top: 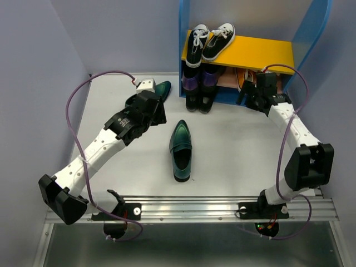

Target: Place and organize the shoes onto the shoe shelf

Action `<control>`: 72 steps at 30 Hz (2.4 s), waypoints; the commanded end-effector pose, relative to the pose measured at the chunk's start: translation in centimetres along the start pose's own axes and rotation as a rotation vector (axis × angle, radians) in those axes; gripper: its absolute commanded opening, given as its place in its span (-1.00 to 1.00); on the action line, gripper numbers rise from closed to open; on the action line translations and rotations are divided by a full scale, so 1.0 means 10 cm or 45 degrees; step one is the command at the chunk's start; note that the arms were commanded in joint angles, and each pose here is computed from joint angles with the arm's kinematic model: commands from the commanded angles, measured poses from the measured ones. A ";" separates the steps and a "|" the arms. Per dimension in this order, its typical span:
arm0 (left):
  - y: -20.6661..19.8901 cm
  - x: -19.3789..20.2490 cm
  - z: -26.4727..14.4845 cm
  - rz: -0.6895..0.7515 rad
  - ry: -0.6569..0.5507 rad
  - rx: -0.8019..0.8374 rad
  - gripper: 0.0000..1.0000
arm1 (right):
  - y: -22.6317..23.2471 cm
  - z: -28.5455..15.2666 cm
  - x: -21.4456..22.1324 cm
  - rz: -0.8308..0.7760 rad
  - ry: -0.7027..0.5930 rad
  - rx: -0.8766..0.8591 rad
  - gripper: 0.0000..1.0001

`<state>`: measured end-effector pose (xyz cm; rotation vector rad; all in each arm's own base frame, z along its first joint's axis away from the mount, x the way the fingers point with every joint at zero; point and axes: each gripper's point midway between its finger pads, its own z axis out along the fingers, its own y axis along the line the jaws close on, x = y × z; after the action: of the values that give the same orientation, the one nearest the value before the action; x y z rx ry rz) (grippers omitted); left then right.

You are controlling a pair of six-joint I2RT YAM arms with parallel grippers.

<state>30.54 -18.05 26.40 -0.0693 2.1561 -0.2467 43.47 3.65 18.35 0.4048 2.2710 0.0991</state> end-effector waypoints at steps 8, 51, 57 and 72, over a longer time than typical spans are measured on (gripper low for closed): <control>0.34 -0.33 0.12 -0.068 -0.074 -0.086 0.32 | 0.97 -0.88 0.96 -0.191 0.153 -0.331 0.82; 0.88 -0.48 0.24 -0.168 -0.063 -0.116 0.32 | 1.25 -1.45 1.98 -0.562 0.317 -0.233 -0.99; 0.88 -0.46 0.22 -0.171 -0.067 -0.106 0.31 | 0.78 -1.48 1.70 -0.483 0.283 -0.048 -0.99; 0.86 -0.49 0.23 -0.146 -0.069 -0.097 0.31 | -0.11 -1.18 1.24 -0.236 0.256 0.284 -0.99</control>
<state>35.36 -9.32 26.12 -0.2598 2.1575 -0.2105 23.79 8.82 15.88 0.2006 2.6301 -0.2299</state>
